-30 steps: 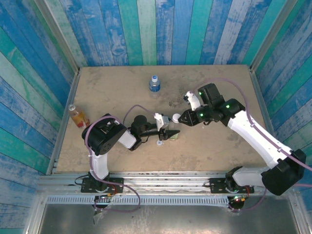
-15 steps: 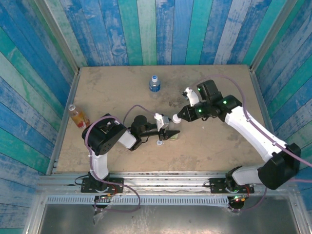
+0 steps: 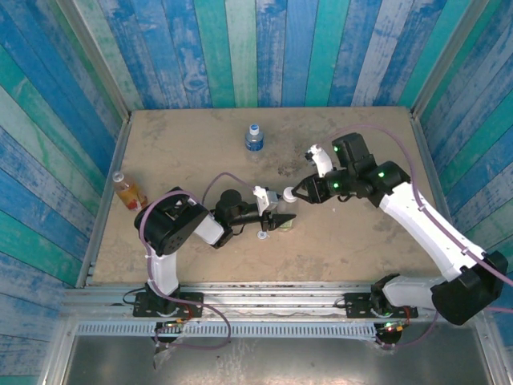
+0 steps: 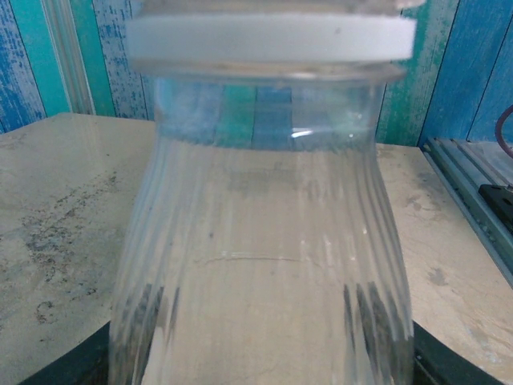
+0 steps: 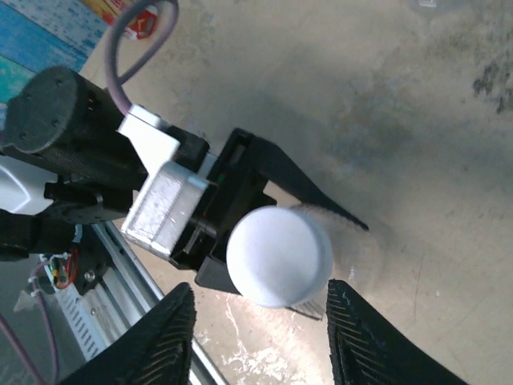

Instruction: Screw on the bottle caps

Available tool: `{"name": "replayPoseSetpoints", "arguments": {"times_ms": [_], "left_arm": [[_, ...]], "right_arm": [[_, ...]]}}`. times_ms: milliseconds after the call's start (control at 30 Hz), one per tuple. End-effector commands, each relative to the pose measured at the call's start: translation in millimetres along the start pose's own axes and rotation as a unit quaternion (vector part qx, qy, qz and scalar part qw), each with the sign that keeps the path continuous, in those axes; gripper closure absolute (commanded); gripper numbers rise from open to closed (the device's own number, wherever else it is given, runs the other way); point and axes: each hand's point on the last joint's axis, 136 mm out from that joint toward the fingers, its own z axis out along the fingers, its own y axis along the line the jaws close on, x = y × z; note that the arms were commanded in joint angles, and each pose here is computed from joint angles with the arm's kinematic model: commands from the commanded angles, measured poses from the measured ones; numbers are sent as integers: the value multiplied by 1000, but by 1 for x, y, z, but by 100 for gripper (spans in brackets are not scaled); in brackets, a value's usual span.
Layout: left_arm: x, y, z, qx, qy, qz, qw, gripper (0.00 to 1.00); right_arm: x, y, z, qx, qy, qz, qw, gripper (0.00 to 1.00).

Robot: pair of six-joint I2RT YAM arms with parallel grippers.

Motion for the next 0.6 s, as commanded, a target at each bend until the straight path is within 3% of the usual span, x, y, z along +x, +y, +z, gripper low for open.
{"name": "replayPoseSetpoints", "arguments": {"times_ms": [0, 167, 233, 400, 567], "left_arm": [[-1, -12, -7, 15, 19, -13, 1000, 44], [-41, -29, -15, 52, -1, 8, 999, 45], [-58, -39, -19, 74, -8, 18, 997, 45], [-81, -69, -24, 146, 3, 29, 989, 46], [-91, -88, -25, 184, 9, 40, 982, 46]], "right_arm": [[-1, 9, -11, -13, -6, -110, 994, 46], [-5, 43, -32, -76, -47, -218, 972, 38], [-1, 63, -40, -125, -67, -283, 949, 35], [-5, 89, -59, -171, -109, -346, 916, 35], [-4, 108, -65, -203, -110, -386, 893, 35]]}}
